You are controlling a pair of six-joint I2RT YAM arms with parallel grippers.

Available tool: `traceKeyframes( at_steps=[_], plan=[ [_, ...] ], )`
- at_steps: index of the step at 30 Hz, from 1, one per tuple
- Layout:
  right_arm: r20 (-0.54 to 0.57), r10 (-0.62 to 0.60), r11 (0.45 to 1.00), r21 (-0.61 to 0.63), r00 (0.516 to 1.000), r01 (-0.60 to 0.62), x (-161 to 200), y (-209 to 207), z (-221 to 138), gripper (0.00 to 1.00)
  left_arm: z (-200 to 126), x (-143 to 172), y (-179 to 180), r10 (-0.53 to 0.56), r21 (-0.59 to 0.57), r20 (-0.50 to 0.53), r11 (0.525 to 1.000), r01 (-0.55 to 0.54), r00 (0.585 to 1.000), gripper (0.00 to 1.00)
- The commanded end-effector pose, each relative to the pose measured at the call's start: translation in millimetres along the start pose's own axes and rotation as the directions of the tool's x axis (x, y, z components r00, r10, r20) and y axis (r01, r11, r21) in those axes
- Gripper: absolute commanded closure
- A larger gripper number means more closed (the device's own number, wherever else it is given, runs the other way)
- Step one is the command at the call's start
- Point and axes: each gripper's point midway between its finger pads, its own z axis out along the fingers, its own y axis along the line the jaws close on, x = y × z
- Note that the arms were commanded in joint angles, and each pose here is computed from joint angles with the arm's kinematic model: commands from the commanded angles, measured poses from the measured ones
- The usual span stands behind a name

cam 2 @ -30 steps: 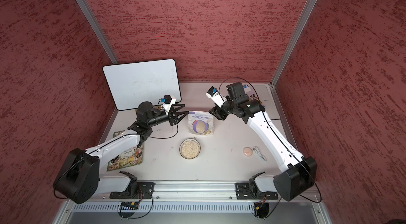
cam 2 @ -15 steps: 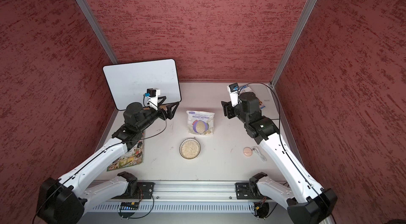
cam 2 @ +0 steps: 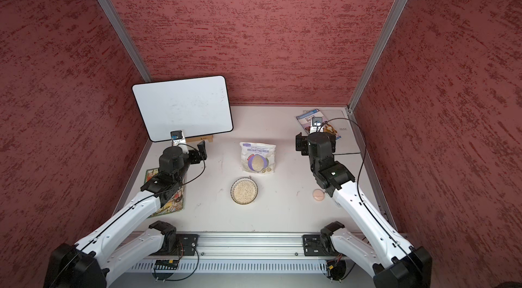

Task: Pour the oats into the breakfast bowl
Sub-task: Reset both arms

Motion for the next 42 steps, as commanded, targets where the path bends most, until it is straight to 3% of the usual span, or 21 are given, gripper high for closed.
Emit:
traceKeyframes(
  at_steps=[1, 10, 13, 16, 26, 42],
  plan=[
    [0.039, 0.053, 0.986, 0.157, 0.998, -0.059, 5, -25, 14, 0.01, 8, -1, 34, 0.01, -0.127, 0.024, 0.992, -0.007, 1.0, 0.0],
    [-0.023, 0.034, 0.963, 0.267, 0.999, -0.026, 61, -51, 58, 0.01, 38, 19, 75, -0.015, -0.206, 0.011, 0.978, 0.016, 1.0, 0.0],
    [-0.007, 0.024, 0.969, 0.244, 1.0, -0.022, 71, -49, 68, 0.01, 47, 29, 77, 0.026, -0.202, 0.023, 0.979, -0.021, 0.999, 0.0],
    [0.021, 0.025, 0.974, 0.227, 0.999, -0.029, 76, -50, 74, 0.01, 52, 27, 72, 0.069, -0.174, 0.102, 0.983, -0.051, 0.992, 0.0],
    [0.081, 0.014, 0.995, 0.094, 0.997, -0.022, 90, -39, 94, 0.01, 59, 26, 58, 0.07, -0.062, 0.184, 0.996, -0.06, 0.98, 0.0],
    [0.098, 0.051, 0.998, -0.03, 0.994, -0.048, 112, -32, 118, 0.01, 89, 45, 60, 0.051, -0.007, 0.094, 0.999, -0.051, 0.994, 0.0]
  ],
)
